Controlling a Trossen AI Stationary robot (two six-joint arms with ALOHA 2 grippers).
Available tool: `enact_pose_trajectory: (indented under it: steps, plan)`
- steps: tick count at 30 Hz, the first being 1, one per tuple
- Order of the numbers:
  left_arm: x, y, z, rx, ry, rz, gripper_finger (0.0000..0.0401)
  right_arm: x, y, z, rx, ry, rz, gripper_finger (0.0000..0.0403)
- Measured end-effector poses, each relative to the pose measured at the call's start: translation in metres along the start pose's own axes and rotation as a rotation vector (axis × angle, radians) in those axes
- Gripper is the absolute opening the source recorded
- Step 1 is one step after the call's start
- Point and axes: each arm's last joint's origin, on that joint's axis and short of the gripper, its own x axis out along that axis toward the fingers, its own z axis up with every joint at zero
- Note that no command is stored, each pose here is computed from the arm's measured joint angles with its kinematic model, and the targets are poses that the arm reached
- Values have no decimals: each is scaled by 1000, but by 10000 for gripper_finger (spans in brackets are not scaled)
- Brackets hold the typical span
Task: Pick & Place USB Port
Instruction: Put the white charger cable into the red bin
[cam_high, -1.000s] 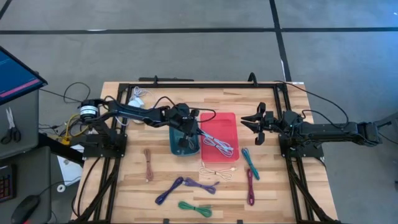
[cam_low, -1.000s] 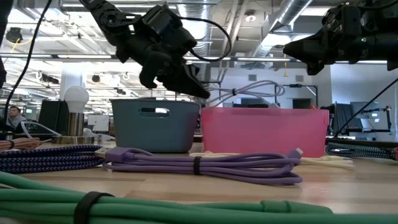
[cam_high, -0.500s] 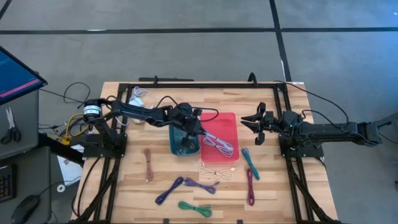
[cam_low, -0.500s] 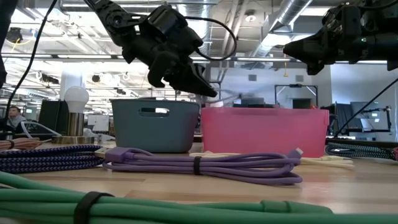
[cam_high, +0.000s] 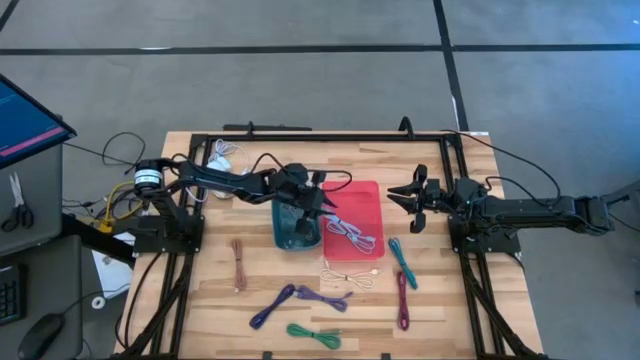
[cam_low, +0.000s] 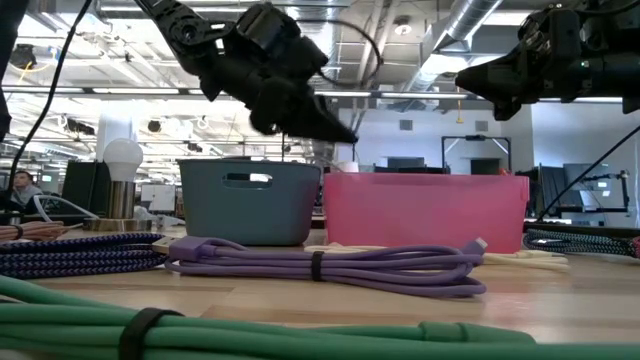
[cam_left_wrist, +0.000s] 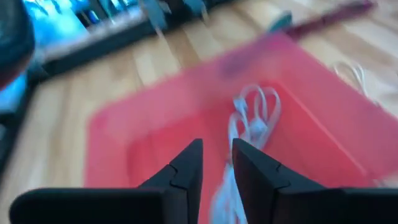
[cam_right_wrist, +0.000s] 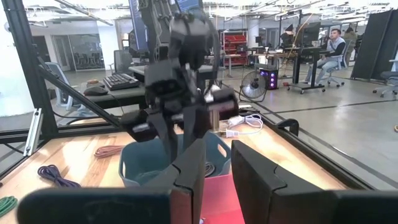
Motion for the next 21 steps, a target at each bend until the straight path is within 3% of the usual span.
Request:
enact_pose_trajectory:
  steps: [4, 11, 19, 21]
  plan:
    - [-11, 8, 17, 40, -76, 108, 87, 0, 0, 0, 0, -1, 1, 71]
    - [-57, 19, 53, 57, -125, 286, 87, 0, 0, 0, -2, -4, -6, 71]
    - [-113, 17, 65, 13, 87, 503, 87, 0, -1, 0, -1, -5, -16, 71]
    - [-126, 14, 65, -16, 116, 512, 88, 0, -1, 0, -1, -4, -15, 71]
